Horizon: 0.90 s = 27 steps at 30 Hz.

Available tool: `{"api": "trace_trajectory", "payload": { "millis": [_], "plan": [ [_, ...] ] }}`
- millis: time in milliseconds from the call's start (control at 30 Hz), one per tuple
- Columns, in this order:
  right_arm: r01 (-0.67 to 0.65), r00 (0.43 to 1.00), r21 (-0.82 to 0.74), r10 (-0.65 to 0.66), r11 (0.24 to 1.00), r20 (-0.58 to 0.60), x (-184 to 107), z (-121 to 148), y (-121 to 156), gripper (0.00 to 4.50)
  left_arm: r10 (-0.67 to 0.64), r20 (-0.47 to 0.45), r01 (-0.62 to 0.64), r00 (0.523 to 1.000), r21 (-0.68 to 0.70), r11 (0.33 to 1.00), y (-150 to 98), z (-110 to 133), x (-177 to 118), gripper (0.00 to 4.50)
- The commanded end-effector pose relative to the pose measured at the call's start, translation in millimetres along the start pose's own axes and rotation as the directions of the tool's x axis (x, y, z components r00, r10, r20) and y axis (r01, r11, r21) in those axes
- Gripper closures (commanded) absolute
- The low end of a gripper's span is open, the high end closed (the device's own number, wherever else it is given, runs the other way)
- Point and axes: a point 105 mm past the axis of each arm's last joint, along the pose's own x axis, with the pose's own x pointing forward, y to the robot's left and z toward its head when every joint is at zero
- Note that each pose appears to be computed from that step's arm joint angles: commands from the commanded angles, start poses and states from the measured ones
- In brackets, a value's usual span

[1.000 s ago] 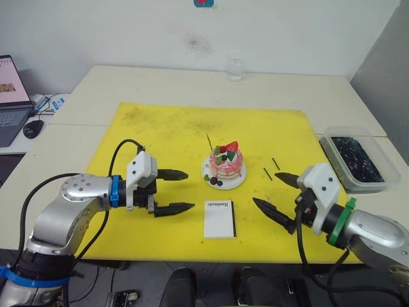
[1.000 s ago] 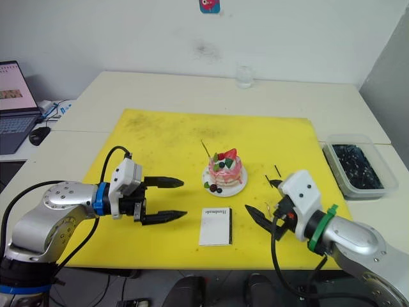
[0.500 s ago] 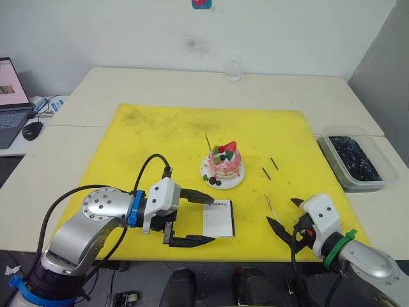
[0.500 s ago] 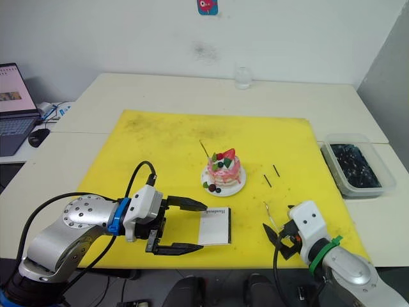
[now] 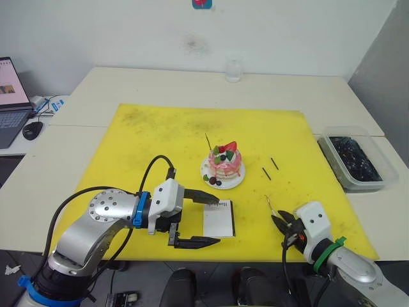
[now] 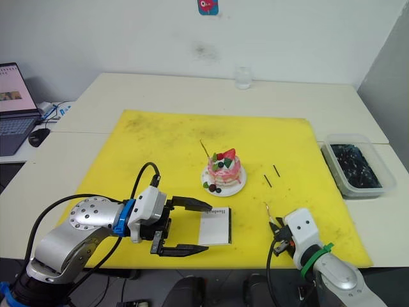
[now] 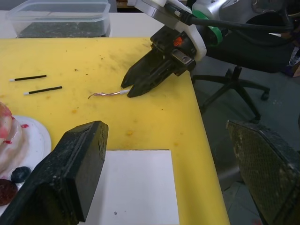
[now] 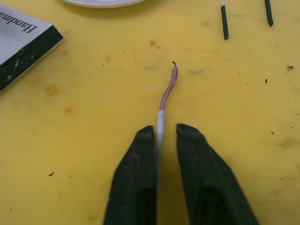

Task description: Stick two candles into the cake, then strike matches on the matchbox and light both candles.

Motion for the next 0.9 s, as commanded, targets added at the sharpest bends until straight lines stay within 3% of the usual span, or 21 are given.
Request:
{"api": "trace_trajectory", "payload": {
  "millis": [33,233,567,900],
  "plan": [
    [-0.009,1.000,-0.021,0.010,1.000,0.018,-4.0,8.0,-0.9,4.48,-0.031,0.025,0.030,0.999,0.054,0.998,-5.8,12.5,1.5,0.00],
    [-0.040,0.999,-0.068,0.041,0.997,0.018,-22.8,20.7,-15.1,4.48,-0.035,0.028,0.033,0.999,0.056,0.998,-7.2,13.0,3.4,0.00],
    [-0.144,0.969,-0.244,0.087,0.959,-0.233,-80.2,-6.5,-94.4,4.48,-0.051,0.045,0.048,0.998,0.055,0.997,-6.9,12.6,8.4,0.00],
    [-0.219,0.929,-0.165,0.153,0.962,-0.338,-87.5,-27.4,-109.2,4.48,-0.044,0.043,0.041,0.998,0.057,0.998,-5.4,10.5,7.7,0.00]
  ]
}}
